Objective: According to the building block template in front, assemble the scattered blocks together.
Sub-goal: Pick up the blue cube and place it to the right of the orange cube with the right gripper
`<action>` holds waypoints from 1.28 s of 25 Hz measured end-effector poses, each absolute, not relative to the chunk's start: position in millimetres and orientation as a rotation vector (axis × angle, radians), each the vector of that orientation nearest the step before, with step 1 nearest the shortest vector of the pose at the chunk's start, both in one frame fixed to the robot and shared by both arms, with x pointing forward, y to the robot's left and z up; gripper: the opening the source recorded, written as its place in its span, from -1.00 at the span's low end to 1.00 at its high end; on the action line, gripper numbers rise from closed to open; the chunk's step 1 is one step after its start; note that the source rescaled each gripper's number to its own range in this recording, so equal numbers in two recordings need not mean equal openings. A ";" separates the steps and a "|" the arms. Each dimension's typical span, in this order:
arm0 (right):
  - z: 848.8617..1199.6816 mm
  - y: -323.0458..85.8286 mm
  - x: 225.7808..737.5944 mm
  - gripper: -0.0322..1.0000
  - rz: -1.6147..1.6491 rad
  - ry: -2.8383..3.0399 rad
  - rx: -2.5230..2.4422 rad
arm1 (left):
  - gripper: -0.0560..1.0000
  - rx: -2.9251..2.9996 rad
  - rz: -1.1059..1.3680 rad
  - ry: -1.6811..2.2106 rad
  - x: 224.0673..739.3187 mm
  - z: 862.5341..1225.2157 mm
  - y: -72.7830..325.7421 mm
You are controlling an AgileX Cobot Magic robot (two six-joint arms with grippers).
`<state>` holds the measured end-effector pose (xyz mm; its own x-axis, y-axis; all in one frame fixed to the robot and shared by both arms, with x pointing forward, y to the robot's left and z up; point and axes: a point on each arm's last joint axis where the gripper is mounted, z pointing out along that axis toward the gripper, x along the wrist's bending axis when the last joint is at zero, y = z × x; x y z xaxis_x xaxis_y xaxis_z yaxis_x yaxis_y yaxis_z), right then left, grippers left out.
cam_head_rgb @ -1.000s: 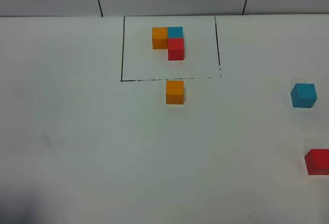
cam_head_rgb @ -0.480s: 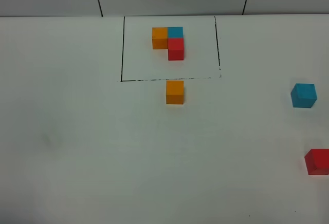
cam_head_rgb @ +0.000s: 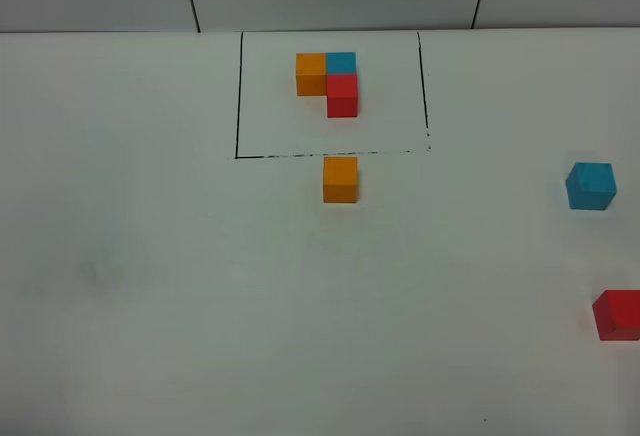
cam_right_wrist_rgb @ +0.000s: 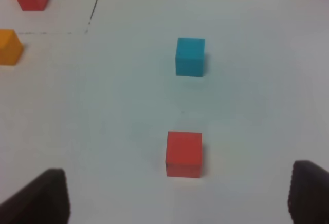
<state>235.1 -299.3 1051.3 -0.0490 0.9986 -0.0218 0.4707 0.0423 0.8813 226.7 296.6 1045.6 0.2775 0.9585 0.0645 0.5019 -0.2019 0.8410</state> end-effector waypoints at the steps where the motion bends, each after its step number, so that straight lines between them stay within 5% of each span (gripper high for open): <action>1: 1051.3 -299.3 235.1 0.49 0.942 1.611 1.514 | 0.83 1.823 0.804 1.326 226.7 1045.6 296.8; 32: 1051.3 -299.3 235.1 0.49 0.942 1.611 1.514 | 0.82 1.724 0.918 1.521 227.4 1045.2 296.2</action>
<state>235.1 -299.3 1051.3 -0.0489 0.9986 -0.0217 0.4707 0.0422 0.8813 227.4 296.2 1045.2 0.0800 0.9934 0.0816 0.5356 -0.1119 0.8370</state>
